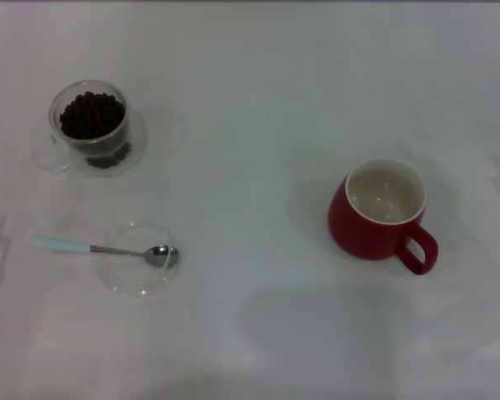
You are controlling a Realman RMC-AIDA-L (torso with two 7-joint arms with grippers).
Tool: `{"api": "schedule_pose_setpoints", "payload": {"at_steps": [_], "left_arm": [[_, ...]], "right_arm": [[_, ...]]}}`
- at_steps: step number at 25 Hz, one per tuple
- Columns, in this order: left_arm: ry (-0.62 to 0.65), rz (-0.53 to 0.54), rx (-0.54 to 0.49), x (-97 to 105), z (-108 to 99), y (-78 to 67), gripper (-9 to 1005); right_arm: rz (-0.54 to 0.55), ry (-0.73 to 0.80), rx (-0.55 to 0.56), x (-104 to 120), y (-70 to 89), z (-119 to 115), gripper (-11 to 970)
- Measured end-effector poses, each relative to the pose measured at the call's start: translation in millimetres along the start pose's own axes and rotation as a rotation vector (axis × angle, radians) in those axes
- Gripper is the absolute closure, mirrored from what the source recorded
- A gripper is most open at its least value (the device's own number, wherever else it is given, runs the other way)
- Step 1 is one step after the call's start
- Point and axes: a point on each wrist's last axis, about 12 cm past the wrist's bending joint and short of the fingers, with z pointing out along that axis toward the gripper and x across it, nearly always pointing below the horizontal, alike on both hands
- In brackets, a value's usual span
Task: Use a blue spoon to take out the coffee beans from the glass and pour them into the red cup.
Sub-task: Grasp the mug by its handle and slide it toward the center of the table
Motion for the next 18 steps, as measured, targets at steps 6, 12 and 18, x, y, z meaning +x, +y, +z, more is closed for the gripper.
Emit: {"api": "schedule_pose_setpoints", "payload": {"at_steps": [6,12,18], "left_arm": [[0.001,-0.008,-0.04,0.8,-9.5,2.6,441],[-0.013,-0.025,-0.052,-0.6,-8.4,3.3,442],[-0.04,-0.034,-0.078,-4.1,-0.3,8.1,441]], "right_arm": [[0.02,-0.015,-0.01,-3.0,1.6,-4.1,277],[0.034,0.009,-0.008,-3.6,1.2,-13.0,290],[0.126,0.148,-0.113,-1.2,1.0,-30.2,303]]}}
